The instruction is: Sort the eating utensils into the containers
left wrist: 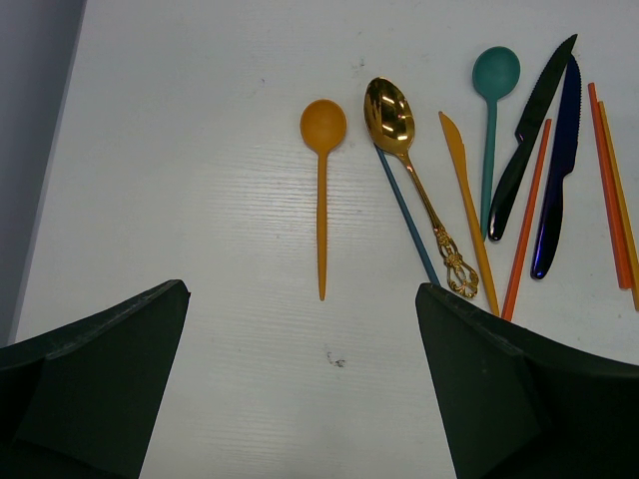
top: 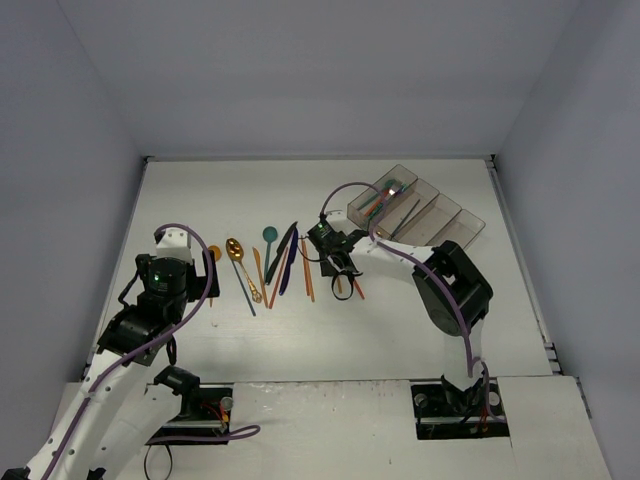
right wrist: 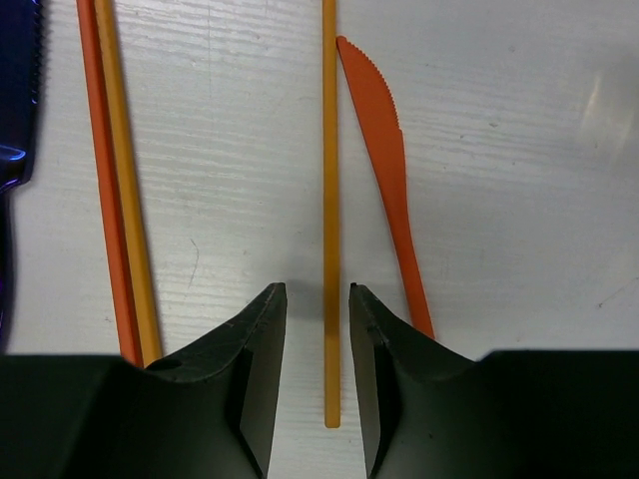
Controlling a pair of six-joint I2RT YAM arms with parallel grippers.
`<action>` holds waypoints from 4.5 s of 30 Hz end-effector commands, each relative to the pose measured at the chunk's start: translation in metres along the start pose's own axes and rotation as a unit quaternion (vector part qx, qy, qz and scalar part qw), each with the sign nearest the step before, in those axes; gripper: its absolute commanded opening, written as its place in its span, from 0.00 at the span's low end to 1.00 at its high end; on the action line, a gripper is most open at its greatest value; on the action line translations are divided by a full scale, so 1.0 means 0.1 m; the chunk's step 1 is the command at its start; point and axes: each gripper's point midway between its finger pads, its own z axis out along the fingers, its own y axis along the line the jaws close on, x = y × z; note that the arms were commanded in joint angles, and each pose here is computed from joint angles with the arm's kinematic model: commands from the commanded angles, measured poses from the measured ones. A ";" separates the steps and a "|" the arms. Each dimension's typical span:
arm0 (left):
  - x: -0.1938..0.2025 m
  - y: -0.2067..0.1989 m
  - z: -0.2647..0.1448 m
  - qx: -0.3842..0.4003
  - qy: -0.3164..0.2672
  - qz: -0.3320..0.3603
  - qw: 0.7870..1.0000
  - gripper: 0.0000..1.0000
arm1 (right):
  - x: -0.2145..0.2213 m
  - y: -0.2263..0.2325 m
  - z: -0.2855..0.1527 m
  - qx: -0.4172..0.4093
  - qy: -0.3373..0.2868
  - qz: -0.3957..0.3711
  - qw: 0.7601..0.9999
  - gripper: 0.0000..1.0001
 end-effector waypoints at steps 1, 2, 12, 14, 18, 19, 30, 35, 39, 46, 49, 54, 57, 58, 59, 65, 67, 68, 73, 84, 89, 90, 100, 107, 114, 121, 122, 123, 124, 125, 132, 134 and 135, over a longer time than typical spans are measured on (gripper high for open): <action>-0.19 -0.01 0.00 0.001 -0.030 -0.007 1.000 0.98 | 0.04 0.00 0.04 0.006 0.006 0.011 1.000 0.26; -0.19 -0.01 0.00 0.001 -0.030 -0.007 1.000 0.98 | 0.06 0.00 0.05 0.007 0.009 0.011 1.000 0.26; -0.18 -0.01 0.00 0.001 -0.030 -0.007 1.000 0.97 | 0.08 0.13 0.11 -0.014 0.023 0.007 1.000 0.00; -0.18 -0.01 0.00 0.000 -0.030 -0.007 1.000 0.97 | -0.02 0.20 0.05 -0.026 0.013 0.011 1.000 0.00; -0.19 -0.01 0.00 0.000 -0.030 -0.007 1.000 0.97 | -0.46 0.34 -0.21 -0.054 -0.037 0.032 0.997 0.00; -0.18 -0.01 0.00 -0.001 -0.029 -0.007 1.000 0.97 | -0.58 0.35 -0.31 -0.060 -0.053 0.040 0.996 0.00; -0.19 0.01 -0.01 -0.004 -0.032 -0.008 0.999 0.97 | -1.71 -0.71 -0.85 -0.011 -0.180 0.239 0.954 0.00; -0.21 0.03 -0.02 -0.008 -0.036 -0.010 0.999 0.98 | -1.96 -1.31 -0.77 0.020 -0.192 0.303 0.933 0.00; -0.21 0.04 -0.02 -0.011 -0.037 -0.010 0.999 0.98 | -2.07 -1.68 -0.59 0.036 -0.187 0.344 0.919 0.00; -0.21 0.06 -0.03 -0.015 -0.039 -0.011 0.999 0.97 | -1.95 -2.03 -0.09 0.072 -0.151 0.382 0.909 0.00; -0.21 0.06 -0.03 -0.016 -0.040 -0.011 0.999 0.97 | -1.88 -2.05 0.05 0.077 -0.137 0.384 0.910 0.00; -0.21 0.07 -0.03 -0.017 -0.040 -0.011 0.999 0.97 | -1.73 -2.02 0.16 0.079 -0.117 0.390 0.910 0.05; -0.22 0.07 -0.03 -0.017 -0.040 -0.011 0.999 0.97 | -1.74 -1.98 0.09 0.075 -0.120 0.384 0.912 0.13; -0.21 0.07 -0.03 -0.017 -0.040 -0.011 0.999 0.97 | -1.75 -1.98 0.05 0.073 -0.124 0.383 0.913 0.14; -0.21 0.06 -0.03 -0.016 -0.039 -0.011 0.999 0.98 | -1.77 -1.96 -0.02 0.069 -0.129 0.378 0.914 0.18; -0.21 0.06 -0.02 -0.015 -0.038 -0.010 0.999 0.97 | -1.72 -1.75 -0.33 0.057 -0.143 0.335 0.930 0.31; -0.21 0.06 -0.02 -0.015 -0.039 -0.011 0.999 0.97 | -1.72 -1.59 -0.46 0.047 -0.153 0.299 0.941 0.34; -0.21 0.06 -0.02 -0.015 -0.039 -0.011 0.999 0.97 | -1.72 -1.48 -0.52 0.039 -0.155 0.275 0.948 0.36; -0.20 0.05 -0.02 -0.013 -0.037 -0.009 0.999 0.97 | -1.54 -0.83 -0.72 -0.004 -0.153 0.139 0.978 0.45; -0.20 0.03 -0.01 -0.010 -0.035 -0.009 0.999 0.97 | -0.62 0.34 -0.56 -0.071 -0.080 -0.040 0.993 0.50; -0.19 0.02 -0.01 -0.006 -0.033 -0.008 0.999 0.97 | -0.39 0.54 -0.40 -0.076 -0.055 -0.063 0.994 0.50; -0.19 0.02 -0.01 -0.006 -0.033 -0.008 0.999 0.97 | -0.36 0.56 -0.37 -0.076 -0.051 -0.066 0.994 0.50; -0.19 0.00 -0.02 -0.002 -0.033 -0.008 0.999 0.97 | -0.24 0.58 -0.16 -0.059 -0.036 -0.071 0.995 0.44; -0.20 0.01 -0.02 -0.002 -0.034 -0.008 0.999 0.97 | -0.22 0.61 -0.09 -0.059 -0.032 -0.068 0.995 0.43; -0.20 0.01 -0.02 -0.002 -0.034 -0.009 0.999 0.97 | -0.16 0.56 0.00 -0.042 -0.029 -0.066 0.997 0.39; -0.20 0.02 -0.02 -0.004 -0.035 -0.009 0.999 0.97 | -0.06 0.33 0.04 -0.010 -0.023 -0.062 0.998 0.34; -0.20 0.02 -0.02 -0.004 -0.035 -0.009 0.999 0.97 | -0.07 0.27 0.03 -0.006 -0.024 -0.060 0.998 0.34; -0.20 0.02 -0.02 -0.004 -0.035 -0.008 0.999 0.97 | -0.07 0.21 0.03 -0.001 -0.023 -0.058 0.998 0.34; -0.19 0.01 -0.02 -0.004 -0.034 -0.008 0.999 0.97 | -0.05 0.15 0.03 0.003 -0.021 -0.057 0.998 0.34; -0.20 0.01 -0.02 -0.003 -0.035 -0.008 0.999 0.97 | -0.03 0.10 0.03 0.006 -0.018 -0.058 0.998 0.34; -0.20 0.01 -0.02 -0.003 -0.034 -0.008 0.999 0.97 | -0.12 -0.02 -0.09 -0.003 -0.025 -0.049 0.998 0.34; -0.19 0.01 -0.01 -0.003 -0.033 -0.007 0.999 0.97 | -0.14 0.04 -0.11 -0.017 -0.023 -0.050 0.998 0.34; -0.20 0.01 -0.01 -0.003 -0.034 -0.008 0.999 0.97 | -0.15 0.05 -0.10 -0.020 -0.022 -0.049 0.998 0.33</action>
